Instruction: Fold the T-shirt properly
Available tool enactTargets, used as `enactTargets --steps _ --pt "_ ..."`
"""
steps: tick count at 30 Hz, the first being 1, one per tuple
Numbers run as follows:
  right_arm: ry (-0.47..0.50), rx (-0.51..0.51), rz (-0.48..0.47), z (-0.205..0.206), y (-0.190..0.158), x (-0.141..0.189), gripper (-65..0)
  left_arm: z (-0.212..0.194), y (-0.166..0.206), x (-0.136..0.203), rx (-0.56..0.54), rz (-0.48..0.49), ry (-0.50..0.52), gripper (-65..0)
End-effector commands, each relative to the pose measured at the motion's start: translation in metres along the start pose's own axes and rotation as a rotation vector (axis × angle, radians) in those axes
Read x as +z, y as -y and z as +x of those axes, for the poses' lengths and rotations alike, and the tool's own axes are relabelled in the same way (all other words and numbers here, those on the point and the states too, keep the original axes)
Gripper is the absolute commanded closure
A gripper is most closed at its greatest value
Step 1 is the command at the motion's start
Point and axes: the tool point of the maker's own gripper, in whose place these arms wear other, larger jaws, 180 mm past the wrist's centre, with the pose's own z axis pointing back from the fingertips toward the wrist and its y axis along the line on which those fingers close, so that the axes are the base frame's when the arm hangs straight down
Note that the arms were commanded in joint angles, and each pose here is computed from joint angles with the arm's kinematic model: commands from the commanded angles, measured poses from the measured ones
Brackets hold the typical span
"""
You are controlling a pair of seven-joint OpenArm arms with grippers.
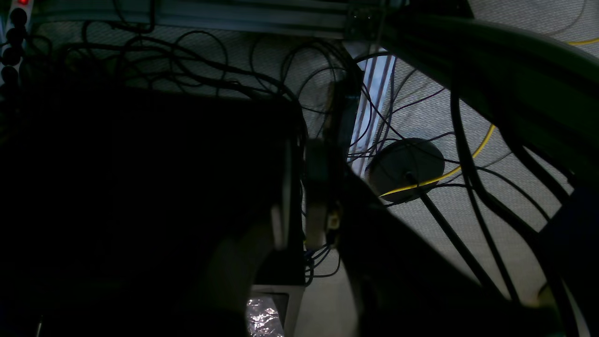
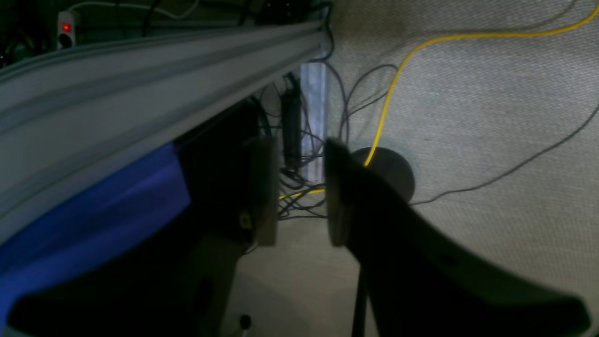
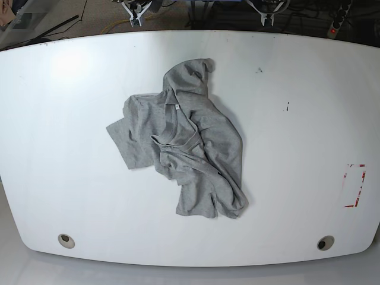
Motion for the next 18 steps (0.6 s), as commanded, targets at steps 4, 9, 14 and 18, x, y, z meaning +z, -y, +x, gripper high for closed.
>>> enactTargets --steps 4,9,14,18 --pt "0.015 0.002 0.007 0.006 -0.003 -0.001 -16.6 -0.011 0.000 0.002 -0.006 -0.003 -0.018 -5.6" --pt "0.040 0.002 0.006 0.011 -0.002 -0.001 -16.6 -0.010 0.000 0.002 -0.006 -0.003 -0.014 -5.6" --pt "0.054 0.002 0.006 0.013 -0.002 0.000 -16.6 -0.010 -0.001 0.002 -0.007 -0.002 -0.013 -5.4" --pt "0.051 -0.003 0.005 0.010 -0.002 0.000 -16.3 -0.009 -0.002 0.002 -0.007 0.001 -0.007 -5.0"
